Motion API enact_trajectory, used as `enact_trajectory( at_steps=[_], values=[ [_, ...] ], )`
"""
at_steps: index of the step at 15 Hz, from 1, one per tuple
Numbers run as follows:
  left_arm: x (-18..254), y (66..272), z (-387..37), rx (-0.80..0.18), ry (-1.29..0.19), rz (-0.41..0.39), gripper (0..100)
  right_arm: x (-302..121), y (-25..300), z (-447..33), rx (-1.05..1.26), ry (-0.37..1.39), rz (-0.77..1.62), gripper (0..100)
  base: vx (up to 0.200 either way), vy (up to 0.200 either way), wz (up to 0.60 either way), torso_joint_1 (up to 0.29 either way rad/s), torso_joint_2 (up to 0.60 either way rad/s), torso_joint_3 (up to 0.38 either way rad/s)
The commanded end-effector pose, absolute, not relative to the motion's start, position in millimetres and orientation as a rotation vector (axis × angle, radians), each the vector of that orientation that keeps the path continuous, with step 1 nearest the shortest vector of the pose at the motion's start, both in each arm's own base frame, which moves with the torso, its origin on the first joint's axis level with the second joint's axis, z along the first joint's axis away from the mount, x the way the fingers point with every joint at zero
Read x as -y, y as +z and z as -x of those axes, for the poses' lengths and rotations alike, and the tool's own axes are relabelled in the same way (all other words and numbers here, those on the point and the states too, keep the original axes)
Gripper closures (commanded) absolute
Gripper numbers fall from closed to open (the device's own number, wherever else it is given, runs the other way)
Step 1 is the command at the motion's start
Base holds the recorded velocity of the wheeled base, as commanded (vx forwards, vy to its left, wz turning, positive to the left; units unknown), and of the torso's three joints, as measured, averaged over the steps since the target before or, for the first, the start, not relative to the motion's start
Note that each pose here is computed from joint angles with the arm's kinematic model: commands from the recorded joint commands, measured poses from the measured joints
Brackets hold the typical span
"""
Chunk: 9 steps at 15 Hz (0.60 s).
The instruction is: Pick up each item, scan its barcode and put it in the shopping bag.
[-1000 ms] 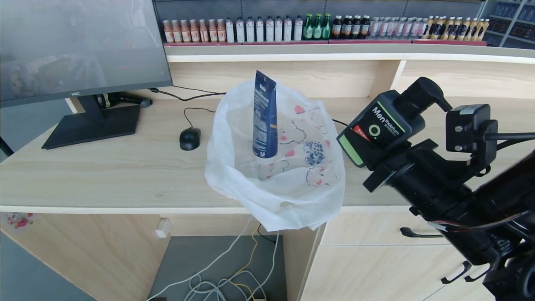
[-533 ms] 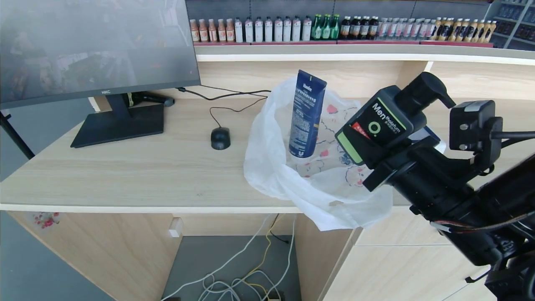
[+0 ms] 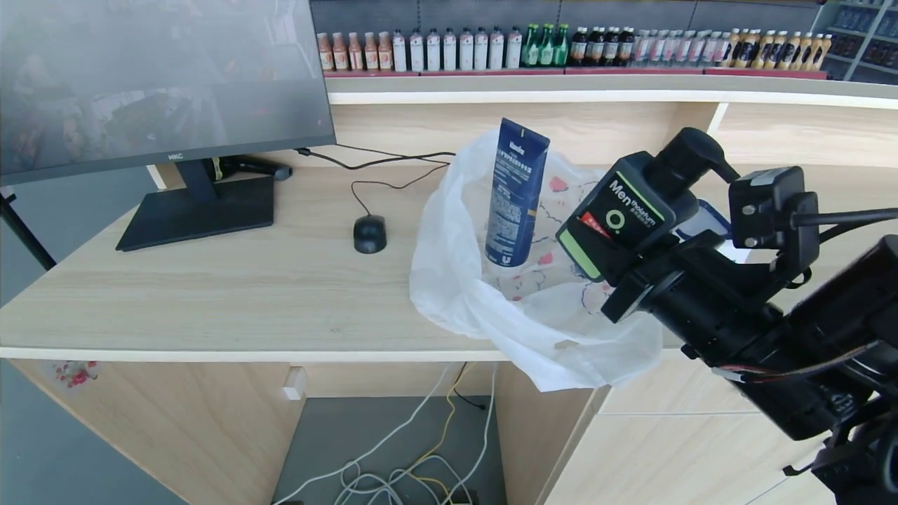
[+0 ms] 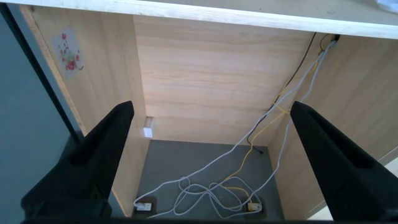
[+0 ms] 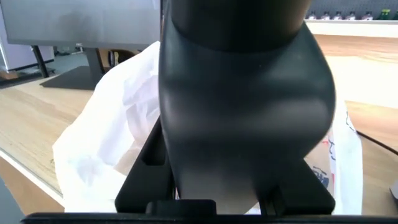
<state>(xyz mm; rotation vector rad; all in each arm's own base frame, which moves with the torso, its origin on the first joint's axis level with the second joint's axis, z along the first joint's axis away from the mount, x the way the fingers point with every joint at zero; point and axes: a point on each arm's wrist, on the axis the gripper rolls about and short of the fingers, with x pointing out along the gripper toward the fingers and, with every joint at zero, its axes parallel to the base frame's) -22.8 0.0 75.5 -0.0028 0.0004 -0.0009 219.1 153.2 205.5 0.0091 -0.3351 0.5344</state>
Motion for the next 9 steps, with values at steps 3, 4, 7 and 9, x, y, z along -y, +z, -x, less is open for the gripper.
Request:
enact_trajectory(
  at_steps=[3, 4, 7, 9],
  values=[
    [0.0, 75.5, 22.8, 0.0, 0.0, 0.003, 0, -163.9, 233.7, -236.7, 0.316, 0.512, -0.005, 100, 0.0, 0.0, 0.0, 0.0, 0.0, 0.0],
    [0.0, 75.5, 22.8, 0.0, -0.002, 0.003, 0, -167.1, 239.8, -242.0, 0.297, 0.491, -0.002, 100, 0.0, 0.0, 0.0, 0.0, 0.0, 0.0],
    [0.0, 75.5, 22.8, 0.0, 0.0, 0.003, 0, -166.0, 231.2, -259.8, 0.224, 0.391, 0.018, 100, 0.0, 0.0, 0.0, 0.0, 0.0, 0.0],
    [0.0, 75.5, 22.8, 0.0, 0.0, 0.003, 0, -165.7, 222.0, -268.2, 0.195, 0.357, 0.03, 100, 0.0, 0.0, 0.0, 0.0, 0.0, 0.0]
  ],
)
